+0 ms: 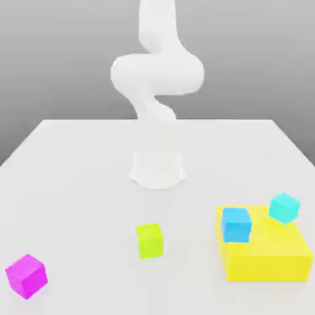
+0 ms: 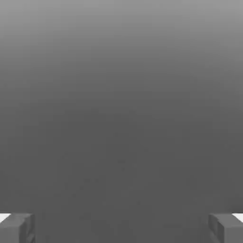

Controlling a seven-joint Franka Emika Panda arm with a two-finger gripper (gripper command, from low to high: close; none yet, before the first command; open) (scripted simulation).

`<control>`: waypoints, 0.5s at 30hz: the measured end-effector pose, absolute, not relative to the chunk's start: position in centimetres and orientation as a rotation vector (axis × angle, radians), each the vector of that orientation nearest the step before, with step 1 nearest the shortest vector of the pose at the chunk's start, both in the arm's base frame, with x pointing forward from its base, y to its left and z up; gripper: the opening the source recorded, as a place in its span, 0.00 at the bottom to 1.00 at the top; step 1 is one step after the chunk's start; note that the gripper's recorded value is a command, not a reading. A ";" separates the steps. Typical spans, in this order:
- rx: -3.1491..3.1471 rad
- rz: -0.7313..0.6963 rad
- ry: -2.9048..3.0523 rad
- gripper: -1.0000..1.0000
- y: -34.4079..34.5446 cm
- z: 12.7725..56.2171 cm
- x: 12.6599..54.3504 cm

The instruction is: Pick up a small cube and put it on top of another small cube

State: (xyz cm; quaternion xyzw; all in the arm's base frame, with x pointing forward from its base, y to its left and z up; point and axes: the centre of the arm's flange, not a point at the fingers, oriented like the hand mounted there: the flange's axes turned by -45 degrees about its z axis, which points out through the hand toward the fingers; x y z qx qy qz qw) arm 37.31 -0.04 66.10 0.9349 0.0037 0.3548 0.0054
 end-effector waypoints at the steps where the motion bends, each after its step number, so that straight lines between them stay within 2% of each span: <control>1: 2.940 1.055 0.028 0.50 -0.1 63.6 38.4; 4: 2.977 0.890 0.074 0.50 -0.3 56.2 40.7; 8: 3.022 0.672 0.136 0.50 -0.8 46.2 41.7; 12: 3.065 0.439 0.201 0.50 -1.4 36.1 40.2; 15: 3.096 0.245 0.256 0.50 -1.7 28.4 37.2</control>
